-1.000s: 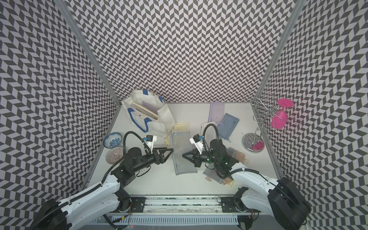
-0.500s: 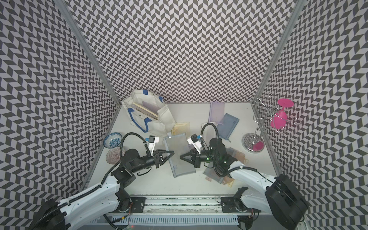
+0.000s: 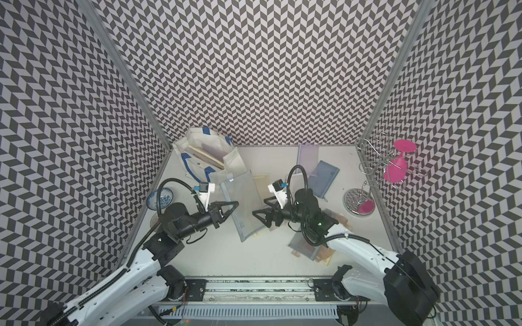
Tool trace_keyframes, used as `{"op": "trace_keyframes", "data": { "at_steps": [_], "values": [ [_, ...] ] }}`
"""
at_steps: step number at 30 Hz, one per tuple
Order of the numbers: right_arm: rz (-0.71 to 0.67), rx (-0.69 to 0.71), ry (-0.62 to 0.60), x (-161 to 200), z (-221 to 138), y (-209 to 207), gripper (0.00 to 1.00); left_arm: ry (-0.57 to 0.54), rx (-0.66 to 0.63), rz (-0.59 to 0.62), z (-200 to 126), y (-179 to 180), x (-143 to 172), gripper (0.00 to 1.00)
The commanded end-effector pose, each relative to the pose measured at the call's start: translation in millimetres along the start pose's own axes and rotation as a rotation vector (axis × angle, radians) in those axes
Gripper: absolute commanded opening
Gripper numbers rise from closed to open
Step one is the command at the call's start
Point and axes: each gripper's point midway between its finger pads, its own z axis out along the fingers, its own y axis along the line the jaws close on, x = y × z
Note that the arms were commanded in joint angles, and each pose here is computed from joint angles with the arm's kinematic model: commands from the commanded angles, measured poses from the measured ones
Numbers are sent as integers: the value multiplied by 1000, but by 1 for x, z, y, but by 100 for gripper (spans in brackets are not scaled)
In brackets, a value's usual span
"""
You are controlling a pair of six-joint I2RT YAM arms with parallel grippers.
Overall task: Put the pencil pouch into the canvas bag
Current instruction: Pick up the pencil pouch, then place the pencil pouch in the canvas bag.
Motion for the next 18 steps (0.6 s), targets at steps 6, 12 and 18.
{"op": "trace_keyframes", "data": {
  "at_steps": [6,12,18],
  "values": [
    [-213,418,-187,-69,-14,-58,93,-231,-303,-87,-30,44,-136,0],
    [-225,410,-246,-59,-24,-57,92,-407,-425,-195,-44,95,-215,0],
    [-236,383,-276,-61,-31,-49,92,-540,-569,-225,-55,162,-258,0]
  ]
}}
